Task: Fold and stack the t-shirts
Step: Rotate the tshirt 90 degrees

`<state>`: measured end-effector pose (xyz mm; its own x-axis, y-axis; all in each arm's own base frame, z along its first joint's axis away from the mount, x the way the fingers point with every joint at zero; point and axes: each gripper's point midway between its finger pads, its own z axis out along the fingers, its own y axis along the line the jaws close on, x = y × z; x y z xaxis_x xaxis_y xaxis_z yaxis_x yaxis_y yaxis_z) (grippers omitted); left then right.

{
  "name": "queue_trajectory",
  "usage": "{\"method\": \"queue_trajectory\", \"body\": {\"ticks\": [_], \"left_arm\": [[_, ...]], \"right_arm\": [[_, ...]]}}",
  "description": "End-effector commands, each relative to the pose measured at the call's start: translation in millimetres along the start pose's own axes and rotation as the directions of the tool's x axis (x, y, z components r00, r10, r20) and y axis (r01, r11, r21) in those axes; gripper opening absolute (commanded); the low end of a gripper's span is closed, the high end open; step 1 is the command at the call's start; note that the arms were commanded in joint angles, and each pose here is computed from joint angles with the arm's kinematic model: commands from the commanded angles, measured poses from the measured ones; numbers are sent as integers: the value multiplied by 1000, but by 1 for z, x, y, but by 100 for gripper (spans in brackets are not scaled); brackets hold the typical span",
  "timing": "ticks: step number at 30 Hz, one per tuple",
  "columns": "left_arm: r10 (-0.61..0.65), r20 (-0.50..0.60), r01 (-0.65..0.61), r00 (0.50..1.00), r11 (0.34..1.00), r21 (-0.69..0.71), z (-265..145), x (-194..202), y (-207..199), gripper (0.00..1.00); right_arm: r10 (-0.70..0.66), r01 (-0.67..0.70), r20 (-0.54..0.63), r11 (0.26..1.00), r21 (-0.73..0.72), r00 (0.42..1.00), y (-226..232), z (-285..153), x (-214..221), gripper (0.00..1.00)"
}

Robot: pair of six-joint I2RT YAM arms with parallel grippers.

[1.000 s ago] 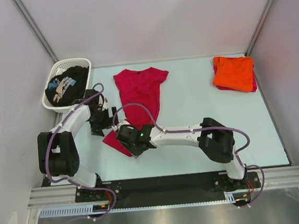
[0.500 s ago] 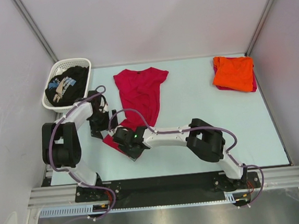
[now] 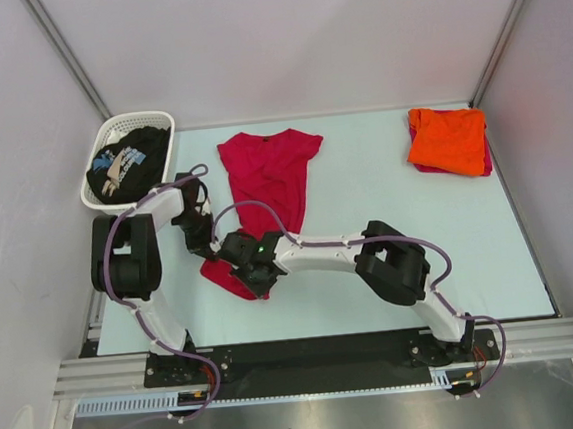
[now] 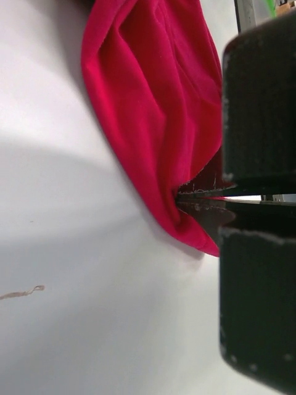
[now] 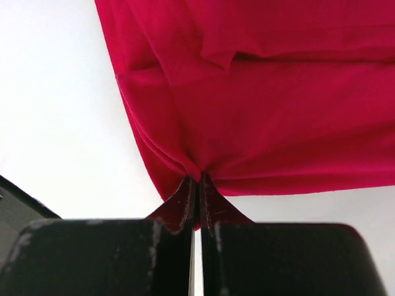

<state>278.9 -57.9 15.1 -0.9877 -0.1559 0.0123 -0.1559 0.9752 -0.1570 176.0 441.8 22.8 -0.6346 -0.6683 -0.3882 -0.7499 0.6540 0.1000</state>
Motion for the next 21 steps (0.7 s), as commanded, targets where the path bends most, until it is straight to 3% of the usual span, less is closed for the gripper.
{"method": "queue_trajectory", "body": {"ticks": [1, 9, 16, 21], "left_arm": [[13, 10, -12, 1000, 999, -31, -7, -6, 6, 0], [8, -26, -7, 1000, 1000, 29, -10, 9, -6, 0], [30, -95, -24, 995, 998, 59, 1, 44, -21, 0], [73, -138, -61, 988, 994, 90, 5, 73, -41, 0]], "right_arm": [[17, -17, -63, 1000, 7, 998, -13, 2, 12, 0], [69, -54, -149, 993, 107, 986, -56, -11, 47, 0], [167, -126, -207, 972, 198, 964, -97, -27, 87, 0], [204, -166, -250, 972, 164, 946, -91, -42, 110, 0]]}}
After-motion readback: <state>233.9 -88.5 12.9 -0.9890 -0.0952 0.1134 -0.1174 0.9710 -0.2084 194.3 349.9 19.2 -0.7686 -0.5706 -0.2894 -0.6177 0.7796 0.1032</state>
